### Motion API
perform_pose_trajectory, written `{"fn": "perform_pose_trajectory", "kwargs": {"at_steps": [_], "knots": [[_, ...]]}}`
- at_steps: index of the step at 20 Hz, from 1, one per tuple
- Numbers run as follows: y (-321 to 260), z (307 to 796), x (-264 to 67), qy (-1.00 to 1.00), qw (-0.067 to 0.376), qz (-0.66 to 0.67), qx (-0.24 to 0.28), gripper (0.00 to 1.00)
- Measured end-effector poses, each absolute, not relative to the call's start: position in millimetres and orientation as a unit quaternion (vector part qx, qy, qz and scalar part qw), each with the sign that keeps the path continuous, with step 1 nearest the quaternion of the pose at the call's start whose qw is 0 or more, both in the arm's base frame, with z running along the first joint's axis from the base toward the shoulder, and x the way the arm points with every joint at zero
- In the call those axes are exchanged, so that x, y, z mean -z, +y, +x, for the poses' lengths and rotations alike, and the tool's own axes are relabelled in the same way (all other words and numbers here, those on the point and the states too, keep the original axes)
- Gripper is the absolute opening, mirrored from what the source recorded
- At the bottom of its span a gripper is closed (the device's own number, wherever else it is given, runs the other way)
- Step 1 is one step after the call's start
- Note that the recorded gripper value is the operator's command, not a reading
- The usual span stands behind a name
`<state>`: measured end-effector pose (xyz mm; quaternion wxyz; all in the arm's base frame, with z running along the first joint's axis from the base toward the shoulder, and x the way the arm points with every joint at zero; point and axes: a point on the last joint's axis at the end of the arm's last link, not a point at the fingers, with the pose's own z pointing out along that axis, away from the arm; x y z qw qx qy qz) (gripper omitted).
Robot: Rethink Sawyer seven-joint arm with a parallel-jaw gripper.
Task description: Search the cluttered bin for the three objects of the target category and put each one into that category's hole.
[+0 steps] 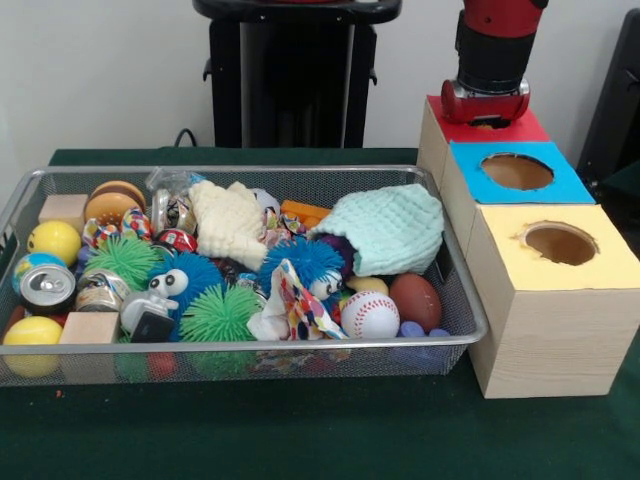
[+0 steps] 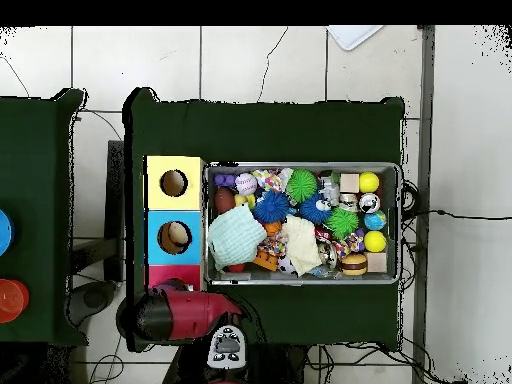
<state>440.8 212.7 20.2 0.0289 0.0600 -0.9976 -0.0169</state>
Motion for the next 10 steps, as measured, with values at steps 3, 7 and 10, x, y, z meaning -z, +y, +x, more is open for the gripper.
{"fn": "perform_pose_trajectory", "kwargs": {"at_steps": [3, 7, 10], "knots": [[212.8, 440.8, -20.4, -0.998, 0.029, 0.06, 0.016, 0.0], [212.9, 440.1, -21.6, -0.997, 0.034, 0.06, 0.017, 0.0], [213.2, 440.1, -25.5, -0.997, 0.039, 0.061, 0.018, 0.0]]}}
